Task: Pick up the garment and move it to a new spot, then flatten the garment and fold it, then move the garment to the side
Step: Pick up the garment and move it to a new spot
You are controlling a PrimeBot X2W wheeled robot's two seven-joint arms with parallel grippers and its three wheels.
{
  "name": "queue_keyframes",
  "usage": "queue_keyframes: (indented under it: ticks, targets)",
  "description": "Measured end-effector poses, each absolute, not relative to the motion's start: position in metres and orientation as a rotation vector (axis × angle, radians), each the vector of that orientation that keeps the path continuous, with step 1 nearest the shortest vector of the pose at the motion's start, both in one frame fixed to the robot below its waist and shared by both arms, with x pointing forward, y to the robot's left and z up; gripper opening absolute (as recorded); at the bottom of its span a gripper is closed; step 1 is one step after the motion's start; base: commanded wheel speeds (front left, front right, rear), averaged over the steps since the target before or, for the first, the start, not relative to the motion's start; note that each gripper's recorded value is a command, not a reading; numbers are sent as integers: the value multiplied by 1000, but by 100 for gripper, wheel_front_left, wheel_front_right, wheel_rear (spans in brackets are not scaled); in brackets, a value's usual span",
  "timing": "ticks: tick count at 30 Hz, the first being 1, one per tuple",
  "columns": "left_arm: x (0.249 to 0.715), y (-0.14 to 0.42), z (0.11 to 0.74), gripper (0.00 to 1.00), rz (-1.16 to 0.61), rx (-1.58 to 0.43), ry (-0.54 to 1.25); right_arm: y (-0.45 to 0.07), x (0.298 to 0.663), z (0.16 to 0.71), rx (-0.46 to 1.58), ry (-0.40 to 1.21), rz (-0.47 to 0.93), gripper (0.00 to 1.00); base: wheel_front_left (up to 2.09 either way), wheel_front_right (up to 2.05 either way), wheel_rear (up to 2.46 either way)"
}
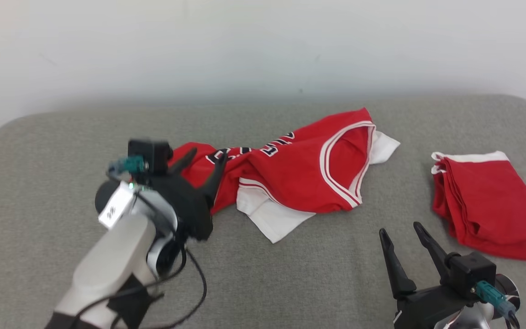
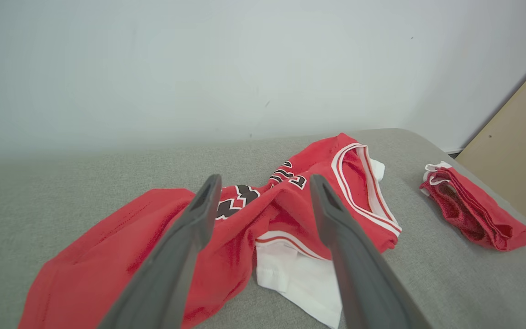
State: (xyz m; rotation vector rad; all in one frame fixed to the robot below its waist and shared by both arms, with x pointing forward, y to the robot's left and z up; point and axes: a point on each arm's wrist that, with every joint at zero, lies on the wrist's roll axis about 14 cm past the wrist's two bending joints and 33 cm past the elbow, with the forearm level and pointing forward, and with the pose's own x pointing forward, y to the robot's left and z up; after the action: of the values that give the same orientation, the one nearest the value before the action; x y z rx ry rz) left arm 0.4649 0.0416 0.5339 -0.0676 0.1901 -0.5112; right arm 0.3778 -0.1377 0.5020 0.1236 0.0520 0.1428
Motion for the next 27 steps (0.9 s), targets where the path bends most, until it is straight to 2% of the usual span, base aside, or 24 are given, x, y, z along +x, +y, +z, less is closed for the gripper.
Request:
queue_keyframes:
  ticks: [8, 13, 27]
  targets:
    - [423, 51, 513, 100, -518, -65, 198, -125, 369, 512, 124, 27, 182, 100, 0, 0, 0]
    - [398, 37, 494, 100, -569, -53, 235, -118, 367, 517, 125, 16, 204, 100, 0, 0, 0]
    - [393, -6, 466, 100, -699, 27, 323, -139, 363, 510, 135, 47, 136, 100, 0, 0, 0]
